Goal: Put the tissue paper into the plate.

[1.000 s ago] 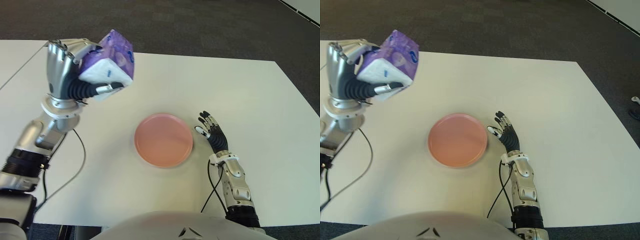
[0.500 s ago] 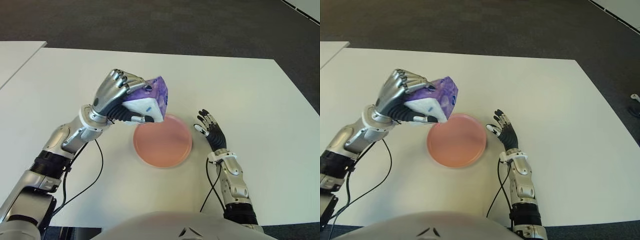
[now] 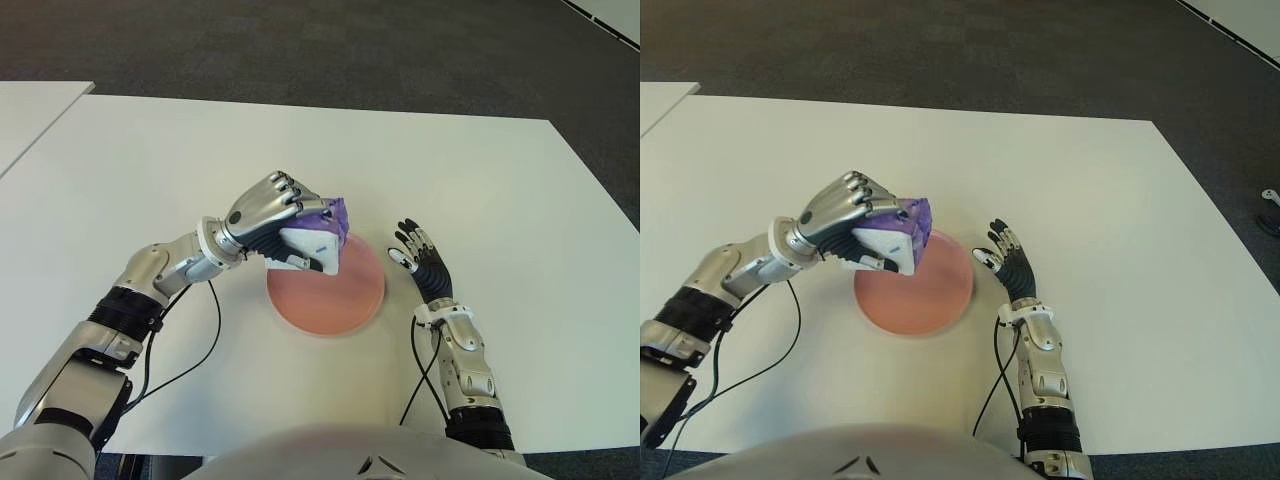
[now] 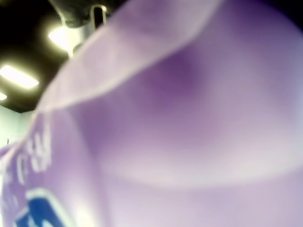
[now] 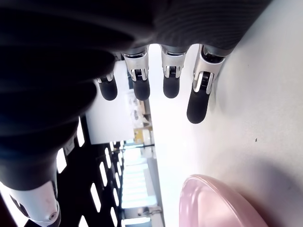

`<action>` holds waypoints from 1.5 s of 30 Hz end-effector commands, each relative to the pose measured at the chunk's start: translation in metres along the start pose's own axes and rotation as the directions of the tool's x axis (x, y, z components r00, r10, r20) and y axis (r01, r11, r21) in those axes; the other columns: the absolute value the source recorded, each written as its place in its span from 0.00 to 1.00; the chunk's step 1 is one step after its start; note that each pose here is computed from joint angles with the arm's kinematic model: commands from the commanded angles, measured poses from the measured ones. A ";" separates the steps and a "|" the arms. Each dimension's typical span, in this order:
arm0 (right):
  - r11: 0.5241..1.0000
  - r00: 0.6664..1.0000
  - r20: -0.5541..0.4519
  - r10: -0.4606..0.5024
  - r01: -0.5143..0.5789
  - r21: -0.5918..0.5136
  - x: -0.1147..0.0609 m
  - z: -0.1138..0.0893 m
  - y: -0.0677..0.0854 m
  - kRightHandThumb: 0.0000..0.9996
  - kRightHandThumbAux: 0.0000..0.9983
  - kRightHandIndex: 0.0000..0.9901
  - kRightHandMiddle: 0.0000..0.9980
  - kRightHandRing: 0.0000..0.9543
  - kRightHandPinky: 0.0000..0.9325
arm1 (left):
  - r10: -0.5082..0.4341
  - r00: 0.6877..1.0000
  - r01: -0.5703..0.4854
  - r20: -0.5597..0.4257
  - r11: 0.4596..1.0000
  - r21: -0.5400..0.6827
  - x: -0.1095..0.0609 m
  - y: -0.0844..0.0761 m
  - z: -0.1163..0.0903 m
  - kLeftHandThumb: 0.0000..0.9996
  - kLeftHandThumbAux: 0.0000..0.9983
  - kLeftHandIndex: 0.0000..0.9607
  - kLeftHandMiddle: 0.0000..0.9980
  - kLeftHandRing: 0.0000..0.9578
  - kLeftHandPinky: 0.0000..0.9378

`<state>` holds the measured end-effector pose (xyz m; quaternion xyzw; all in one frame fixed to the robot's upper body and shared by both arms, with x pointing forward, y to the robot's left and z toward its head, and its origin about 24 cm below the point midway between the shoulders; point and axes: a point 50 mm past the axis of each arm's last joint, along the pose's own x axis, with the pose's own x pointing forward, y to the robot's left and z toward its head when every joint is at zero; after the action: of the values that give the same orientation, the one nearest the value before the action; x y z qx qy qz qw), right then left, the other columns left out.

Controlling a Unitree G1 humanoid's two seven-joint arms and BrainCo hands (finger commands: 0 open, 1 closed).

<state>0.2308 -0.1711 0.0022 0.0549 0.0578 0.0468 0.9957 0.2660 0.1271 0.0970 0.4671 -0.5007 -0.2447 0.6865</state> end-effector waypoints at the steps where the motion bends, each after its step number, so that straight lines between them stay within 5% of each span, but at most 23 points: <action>1: 0.999 0.990 -0.135 -0.030 0.033 0.023 -0.014 -0.027 -0.003 0.00 0.70 0.00 0.04 0.02 0.03 | -0.033 0.999 0.033 -0.002 0.999 0.008 -0.003 -0.015 -0.001 0.75 0.70 0.46 0.85 0.88 0.87; 16: 0.999 0.989 -0.145 -0.040 0.043 0.017 -0.015 -0.026 -0.006 0.00 0.68 0.00 0.04 0.02 0.02 | -0.068 0.997 0.063 0.047 0.993 0.102 -0.001 -0.035 -0.006 0.75 0.70 0.46 0.85 0.88 0.88; 29: 0.998 0.988 -0.144 -0.046 0.050 0.023 -0.014 -0.024 -0.005 0.00 0.69 0.00 0.04 0.02 0.02 | -0.063 0.992 0.053 0.107 0.994 0.100 0.004 -0.056 0.011 0.75 0.70 0.46 0.85 0.89 0.88; 45: 0.998 0.989 -0.141 -0.048 0.053 0.027 -0.013 -0.025 -0.004 0.00 0.70 0.00 0.04 0.02 0.03 | -0.036 0.989 0.026 0.146 0.997 0.072 0.013 -0.062 0.021 0.75 0.70 0.46 0.85 0.88 0.89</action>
<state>0.2291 -0.1725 0.0028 0.0558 0.0604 0.0385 0.9959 0.2592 0.0818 0.0489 0.4754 -0.5481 -0.2712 0.6325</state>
